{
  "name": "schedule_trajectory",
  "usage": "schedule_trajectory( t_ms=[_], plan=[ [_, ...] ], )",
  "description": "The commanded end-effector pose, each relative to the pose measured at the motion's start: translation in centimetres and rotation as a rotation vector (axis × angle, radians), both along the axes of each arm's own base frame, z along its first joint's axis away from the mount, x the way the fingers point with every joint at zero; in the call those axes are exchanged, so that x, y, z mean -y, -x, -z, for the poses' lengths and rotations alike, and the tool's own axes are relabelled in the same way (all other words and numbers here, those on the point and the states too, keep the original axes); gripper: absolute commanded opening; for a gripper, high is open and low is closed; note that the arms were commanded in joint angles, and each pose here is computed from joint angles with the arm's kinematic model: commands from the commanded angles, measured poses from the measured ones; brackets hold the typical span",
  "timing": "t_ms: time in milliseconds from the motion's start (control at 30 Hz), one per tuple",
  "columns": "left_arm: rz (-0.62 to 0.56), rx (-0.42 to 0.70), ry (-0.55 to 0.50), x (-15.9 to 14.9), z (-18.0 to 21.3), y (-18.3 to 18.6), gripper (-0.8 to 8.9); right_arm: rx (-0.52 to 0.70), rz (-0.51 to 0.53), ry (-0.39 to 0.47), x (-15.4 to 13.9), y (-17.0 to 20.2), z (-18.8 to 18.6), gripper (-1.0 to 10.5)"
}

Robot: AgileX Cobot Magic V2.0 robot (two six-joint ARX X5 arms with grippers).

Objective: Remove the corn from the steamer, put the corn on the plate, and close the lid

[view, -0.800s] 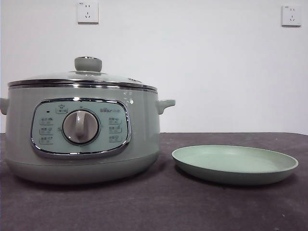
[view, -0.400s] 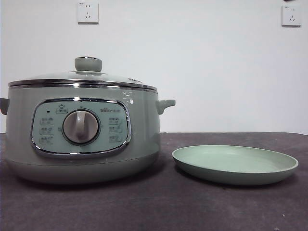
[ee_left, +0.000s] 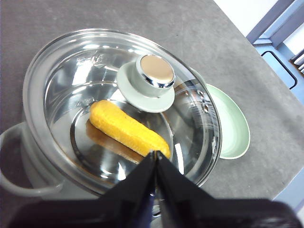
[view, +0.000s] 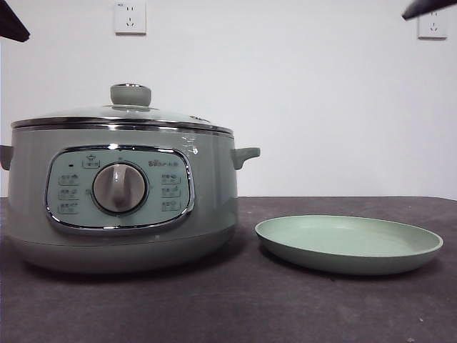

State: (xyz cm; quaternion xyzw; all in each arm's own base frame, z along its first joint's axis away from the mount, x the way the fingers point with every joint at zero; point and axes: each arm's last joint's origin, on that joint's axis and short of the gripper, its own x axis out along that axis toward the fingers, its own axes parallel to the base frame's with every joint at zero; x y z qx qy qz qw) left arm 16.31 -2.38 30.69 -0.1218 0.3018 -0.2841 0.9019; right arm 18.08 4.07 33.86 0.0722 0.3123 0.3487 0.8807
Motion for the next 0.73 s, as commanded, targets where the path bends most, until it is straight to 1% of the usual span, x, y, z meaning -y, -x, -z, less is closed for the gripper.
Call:
schedule_trajectory(
  t_ms=[33, 67, 100, 267, 400, 600, 733],
  plan=[
    [0.002, 0.03, -0.019, 0.0, -0.2, -0.2, 3.01, 0.02, -0.011, 0.011, 0.0, 0.0, -0.1, 4.0],
    [-0.007, 0.041, -0.02, 0.0, -0.3, -0.3, 3.9, 0.02, -0.011, 0.011, 0.0, 0.0, -0.1, 4.1],
    [-0.015, 0.057, -0.02, 0.0, -0.4, -0.4, 4.18, 0.02, -0.011, 0.011, 0.0, 0.0, -0.1, 4.1],
    [-0.016, 0.131, 0.005, 0.4, -1.0, -1.4, 4.1, 0.014, -0.007, 0.007, 0.0, 0.0, -0.1, 4.1],
    [0.012, 0.138, 0.019, 1.5, -0.9, -2.9, 4.04, 0.007, -0.002, 0.001, 0.0, 0.0, -0.1, 4.1],
    [0.028, 0.121, -0.095, 3.7, -1.0, -5.9, 4.04, 0.005, -0.002, 0.001, 0.0, 0.0, -0.1, 4.1],
    [0.041, 0.104, -0.15, 5.3, -1.2, -7.9, 4.04, 0.003, -0.002, 0.0, 0.0, 0.0, -0.1, 4.1]
  ],
)
